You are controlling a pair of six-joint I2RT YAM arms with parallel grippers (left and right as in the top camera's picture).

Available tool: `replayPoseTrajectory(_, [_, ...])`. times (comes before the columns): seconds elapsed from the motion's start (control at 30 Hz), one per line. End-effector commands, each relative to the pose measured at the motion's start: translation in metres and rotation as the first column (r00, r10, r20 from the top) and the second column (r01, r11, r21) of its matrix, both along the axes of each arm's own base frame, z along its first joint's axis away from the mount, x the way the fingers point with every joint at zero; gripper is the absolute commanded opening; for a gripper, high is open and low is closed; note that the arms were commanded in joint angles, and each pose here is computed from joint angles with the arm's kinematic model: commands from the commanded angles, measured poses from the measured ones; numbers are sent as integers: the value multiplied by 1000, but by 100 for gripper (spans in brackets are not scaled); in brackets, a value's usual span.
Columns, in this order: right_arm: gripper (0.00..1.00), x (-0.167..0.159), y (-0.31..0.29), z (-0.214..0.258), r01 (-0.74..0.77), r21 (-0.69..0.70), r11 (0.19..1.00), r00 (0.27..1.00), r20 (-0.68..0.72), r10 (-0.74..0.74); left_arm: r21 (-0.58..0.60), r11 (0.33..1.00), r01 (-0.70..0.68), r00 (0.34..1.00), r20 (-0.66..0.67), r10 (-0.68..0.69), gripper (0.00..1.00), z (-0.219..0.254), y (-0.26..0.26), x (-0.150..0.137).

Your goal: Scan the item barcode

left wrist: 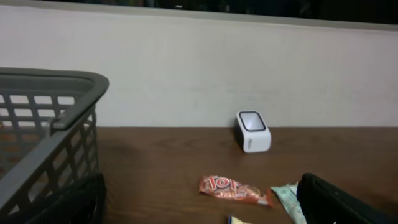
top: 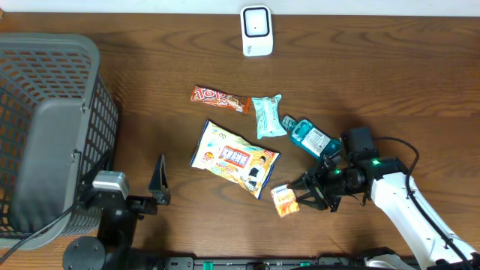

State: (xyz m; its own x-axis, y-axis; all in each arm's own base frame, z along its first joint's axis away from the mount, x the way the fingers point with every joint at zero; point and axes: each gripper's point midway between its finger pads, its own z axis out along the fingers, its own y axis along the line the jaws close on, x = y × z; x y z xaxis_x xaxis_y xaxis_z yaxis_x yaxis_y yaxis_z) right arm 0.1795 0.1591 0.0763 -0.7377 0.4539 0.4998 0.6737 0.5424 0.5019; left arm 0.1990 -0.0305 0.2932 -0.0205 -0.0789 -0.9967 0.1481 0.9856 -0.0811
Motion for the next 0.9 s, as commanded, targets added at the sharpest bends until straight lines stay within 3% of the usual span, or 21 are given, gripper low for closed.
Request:
replayPoseTrajectory(0.0, [77, 0, -30, -25, -88, -237, 967, 989, 98, 114, 38, 999, 38, 999, 14, -38, 98, -1, -5, -11])
replayPoseTrajectory(0.1, [52, -8, -25, -26, -96, -244, 965, 991, 64, 115, 40, 998, 38, 999, -1, -38, 98, -7, -4, -16])
replayPoseTrajectory(0.2, [43, -14, -18, -27, -43, -265, 963, 999, -4, 43, 43, 998, 40, 999, -24, -39, 98, -14, -4, -18])
replayPoseTrajectory(0.27, [44, -17, -19, -31, 9, -318, 948, 999, -45, -24, 45, 998, 40, 998, -39, -38, 98, -18, -4, -19])
replayPoseTrajectory(0.43, [56, -25, -20, -43, 121, -485, 866, 984, -54, -168, 47, 998, 40, 998, -49, -38, 98, -20, -3, -19])
replayPoseTrajectory(0.63, [52, -18, -11, -49, 141, -514, 846, 987, 6, -161, 58, 997, 42, 998, -48, -39, 98, -20, -4, -19])
replayPoseTrajectory(0.87, [46, -25, -4, -82, 127, -566, 814, 977, -70, -201, 89, 985, 150, 988, -47, -146, 98, -21, -21, -23])
